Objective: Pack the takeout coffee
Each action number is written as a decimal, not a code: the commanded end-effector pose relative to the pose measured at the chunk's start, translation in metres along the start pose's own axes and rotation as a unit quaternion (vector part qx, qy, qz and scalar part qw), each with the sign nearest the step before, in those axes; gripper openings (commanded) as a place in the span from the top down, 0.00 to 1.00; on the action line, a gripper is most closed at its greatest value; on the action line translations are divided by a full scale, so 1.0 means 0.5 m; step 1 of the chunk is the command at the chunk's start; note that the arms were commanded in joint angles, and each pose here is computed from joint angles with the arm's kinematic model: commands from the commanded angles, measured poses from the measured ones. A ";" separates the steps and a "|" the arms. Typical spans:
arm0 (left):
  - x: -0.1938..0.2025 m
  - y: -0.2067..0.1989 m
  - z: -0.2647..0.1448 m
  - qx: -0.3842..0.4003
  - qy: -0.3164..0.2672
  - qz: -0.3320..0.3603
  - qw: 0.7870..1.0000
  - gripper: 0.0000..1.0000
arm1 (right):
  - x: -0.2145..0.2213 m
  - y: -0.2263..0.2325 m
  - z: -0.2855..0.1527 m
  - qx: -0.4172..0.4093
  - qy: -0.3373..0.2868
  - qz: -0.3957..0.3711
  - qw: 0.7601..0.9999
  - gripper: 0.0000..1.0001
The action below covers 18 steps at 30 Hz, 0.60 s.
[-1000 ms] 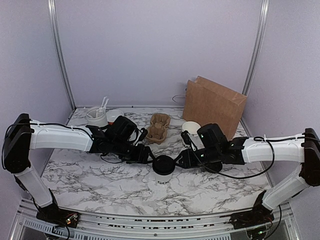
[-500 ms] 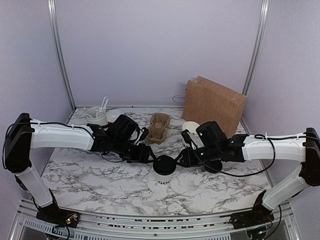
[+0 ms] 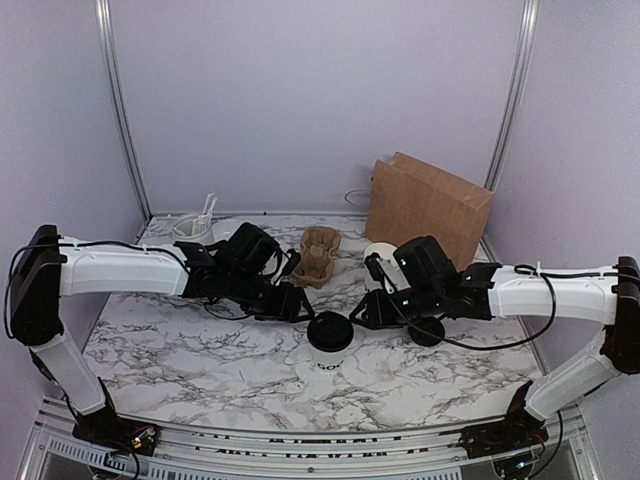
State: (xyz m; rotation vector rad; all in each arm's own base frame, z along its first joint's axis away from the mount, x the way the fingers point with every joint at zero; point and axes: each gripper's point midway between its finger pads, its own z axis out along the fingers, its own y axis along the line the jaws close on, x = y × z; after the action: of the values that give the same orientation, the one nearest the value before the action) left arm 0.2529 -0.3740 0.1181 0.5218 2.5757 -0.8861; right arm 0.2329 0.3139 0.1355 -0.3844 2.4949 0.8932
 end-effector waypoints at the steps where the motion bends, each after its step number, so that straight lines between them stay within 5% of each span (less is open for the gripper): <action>1: -0.017 0.007 -0.027 -0.015 -0.013 0.008 1.000 0.34 | -0.039 0.032 -0.025 -0.007 -0.026 -0.022 0.999 0.66; 18: 0.054 0.027 -0.071 -0.007 0.001 -0.001 1.000 0.34 | 0.039 0.026 -0.038 0.024 0.039 -0.091 0.995 0.66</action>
State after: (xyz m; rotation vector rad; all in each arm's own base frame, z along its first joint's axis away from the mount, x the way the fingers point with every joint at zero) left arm 0.2345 -0.3418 0.1243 0.5110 2.5718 -0.8657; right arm 0.2167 0.3105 0.1314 -0.5510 2.5259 0.7937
